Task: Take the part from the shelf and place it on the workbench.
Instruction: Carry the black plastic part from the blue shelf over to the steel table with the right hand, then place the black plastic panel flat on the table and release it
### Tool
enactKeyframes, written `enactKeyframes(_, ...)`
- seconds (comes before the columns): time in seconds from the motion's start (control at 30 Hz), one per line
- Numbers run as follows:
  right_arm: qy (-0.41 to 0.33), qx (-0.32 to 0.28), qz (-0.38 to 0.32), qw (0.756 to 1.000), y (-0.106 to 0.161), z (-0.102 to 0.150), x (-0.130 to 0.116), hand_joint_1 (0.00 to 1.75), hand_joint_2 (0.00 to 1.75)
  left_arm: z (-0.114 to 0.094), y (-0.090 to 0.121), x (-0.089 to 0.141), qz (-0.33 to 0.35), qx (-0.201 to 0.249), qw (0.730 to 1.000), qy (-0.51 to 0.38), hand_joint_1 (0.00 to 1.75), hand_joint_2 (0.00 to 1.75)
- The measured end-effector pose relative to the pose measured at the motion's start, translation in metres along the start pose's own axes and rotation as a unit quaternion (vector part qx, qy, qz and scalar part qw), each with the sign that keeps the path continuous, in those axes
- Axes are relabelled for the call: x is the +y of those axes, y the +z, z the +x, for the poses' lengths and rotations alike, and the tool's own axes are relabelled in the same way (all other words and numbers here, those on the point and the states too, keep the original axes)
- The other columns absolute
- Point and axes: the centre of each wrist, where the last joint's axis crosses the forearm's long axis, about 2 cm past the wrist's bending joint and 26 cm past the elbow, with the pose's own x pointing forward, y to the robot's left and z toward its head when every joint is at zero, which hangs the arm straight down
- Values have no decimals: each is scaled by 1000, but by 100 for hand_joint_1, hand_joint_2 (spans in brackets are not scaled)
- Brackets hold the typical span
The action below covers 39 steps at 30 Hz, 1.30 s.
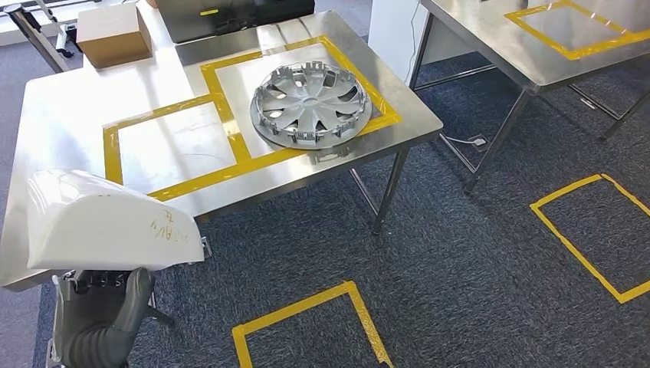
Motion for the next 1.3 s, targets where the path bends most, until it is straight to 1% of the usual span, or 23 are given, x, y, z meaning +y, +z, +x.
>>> enactKeyframes(1.17,5,-2,0,1000,1,-1,2,0,0,0,1,3,4,1,1000,-5,175,175)
enactKeyframes(1.3,4,-5,-1,1000,1,2,2,0,0,0,1,3,4,1,1000,-6,175,175)
